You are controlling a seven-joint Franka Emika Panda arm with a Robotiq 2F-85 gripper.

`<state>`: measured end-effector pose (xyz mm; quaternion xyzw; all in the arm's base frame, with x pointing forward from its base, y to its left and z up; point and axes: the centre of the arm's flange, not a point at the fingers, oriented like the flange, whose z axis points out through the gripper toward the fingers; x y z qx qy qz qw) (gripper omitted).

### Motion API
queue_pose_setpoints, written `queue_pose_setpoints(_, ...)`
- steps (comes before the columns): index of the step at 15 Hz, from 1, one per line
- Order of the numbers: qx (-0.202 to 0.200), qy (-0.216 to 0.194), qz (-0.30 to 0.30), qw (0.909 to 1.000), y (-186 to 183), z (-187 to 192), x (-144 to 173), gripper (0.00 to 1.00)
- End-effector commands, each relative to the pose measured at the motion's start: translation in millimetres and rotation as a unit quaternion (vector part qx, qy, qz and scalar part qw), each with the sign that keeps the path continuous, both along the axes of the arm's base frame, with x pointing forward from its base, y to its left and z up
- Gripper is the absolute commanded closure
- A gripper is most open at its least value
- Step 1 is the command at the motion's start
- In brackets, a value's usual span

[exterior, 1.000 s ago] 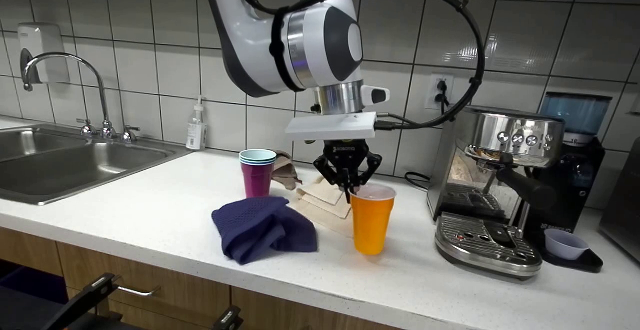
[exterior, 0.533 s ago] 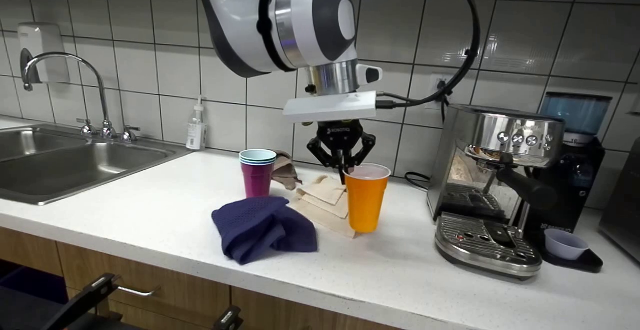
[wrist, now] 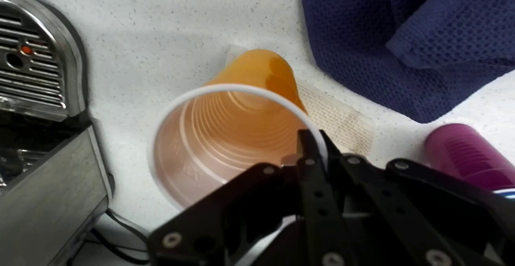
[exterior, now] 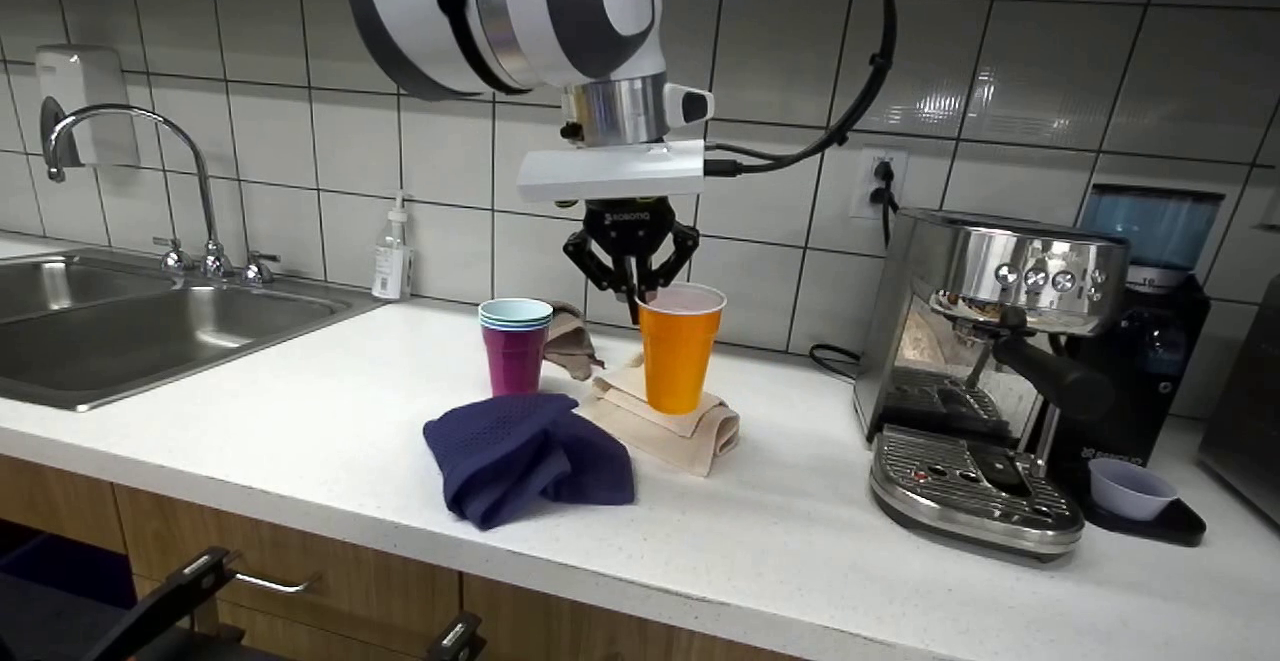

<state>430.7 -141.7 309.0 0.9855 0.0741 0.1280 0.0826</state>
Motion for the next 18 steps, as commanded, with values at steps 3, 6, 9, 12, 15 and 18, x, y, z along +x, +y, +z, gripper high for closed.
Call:
queue_pose_setpoints(3, 0.019, -0.028, 0.040, 0.9986, 21.2, 28.4, -5.7, 0.99)
queue_pose_setpoints(6, 0.023, -0.041, 0.059, 0.9972, 35.8, 36.3, -0.2, 0.99)
queue_pose_setpoints(9, 0.021, -0.050, 0.078, 0.9955, 52.7, 40.7, 5.5, 0.99)
queue_pose_setpoints(12, 0.021, -0.057, 0.094, 0.9937, 66.9, 45.1, 9.7, 0.99)
queue_pose_setpoints(15, 0.026, -0.067, 0.104, 0.9920, 78.9, 52.8, 13.5, 0.99)
queue_pose_setpoints(18, 0.035, -0.077, 0.112, 0.9901, 91.0, 63.1, 16.3, 0.99)
